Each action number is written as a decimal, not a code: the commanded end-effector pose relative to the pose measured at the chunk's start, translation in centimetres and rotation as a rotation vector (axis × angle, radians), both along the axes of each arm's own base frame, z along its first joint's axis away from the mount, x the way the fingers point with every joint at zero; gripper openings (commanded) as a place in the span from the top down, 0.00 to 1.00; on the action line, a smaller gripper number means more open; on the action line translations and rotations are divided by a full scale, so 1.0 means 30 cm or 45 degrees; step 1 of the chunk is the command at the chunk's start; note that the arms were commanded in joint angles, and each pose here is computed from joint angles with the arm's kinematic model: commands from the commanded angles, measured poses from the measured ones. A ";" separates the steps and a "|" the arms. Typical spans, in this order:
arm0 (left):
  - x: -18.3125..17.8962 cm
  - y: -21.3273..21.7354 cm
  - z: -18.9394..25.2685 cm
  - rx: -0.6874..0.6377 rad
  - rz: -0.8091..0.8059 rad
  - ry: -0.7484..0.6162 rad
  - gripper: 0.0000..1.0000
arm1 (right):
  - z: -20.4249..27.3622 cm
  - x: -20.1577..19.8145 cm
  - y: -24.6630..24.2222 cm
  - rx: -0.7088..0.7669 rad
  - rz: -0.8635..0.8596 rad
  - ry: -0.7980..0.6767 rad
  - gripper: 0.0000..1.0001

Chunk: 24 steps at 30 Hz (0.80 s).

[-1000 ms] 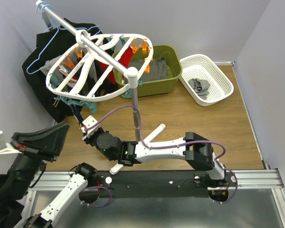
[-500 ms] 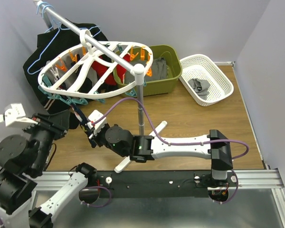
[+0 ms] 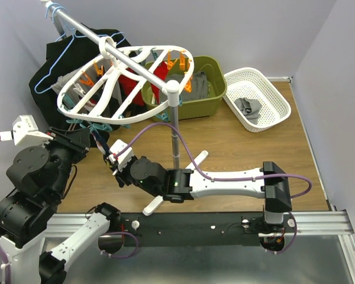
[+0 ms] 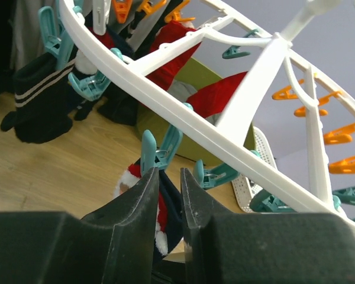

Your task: Remove the socks clipped to the hanger

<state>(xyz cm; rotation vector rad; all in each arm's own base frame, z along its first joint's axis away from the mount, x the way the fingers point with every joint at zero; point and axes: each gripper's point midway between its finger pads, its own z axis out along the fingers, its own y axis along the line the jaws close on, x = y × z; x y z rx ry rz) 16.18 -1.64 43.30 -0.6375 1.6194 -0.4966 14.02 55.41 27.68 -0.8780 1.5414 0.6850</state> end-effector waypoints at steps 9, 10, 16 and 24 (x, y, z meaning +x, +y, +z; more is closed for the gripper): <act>0.053 0.028 -0.068 0.038 0.124 0.090 0.45 | 0.014 -0.025 -0.006 -0.017 0.029 -0.008 0.99; 0.058 0.030 -0.069 0.052 0.127 0.089 0.44 | 0.010 -0.025 -0.007 -0.018 0.029 -0.008 0.99; 0.090 0.043 -0.048 0.091 0.175 0.058 0.39 | 0.014 -0.026 -0.007 -0.011 0.031 -0.009 0.99; 0.139 0.064 -0.037 0.181 0.243 0.021 0.49 | 0.011 -0.029 -0.013 -0.023 0.030 -0.012 0.99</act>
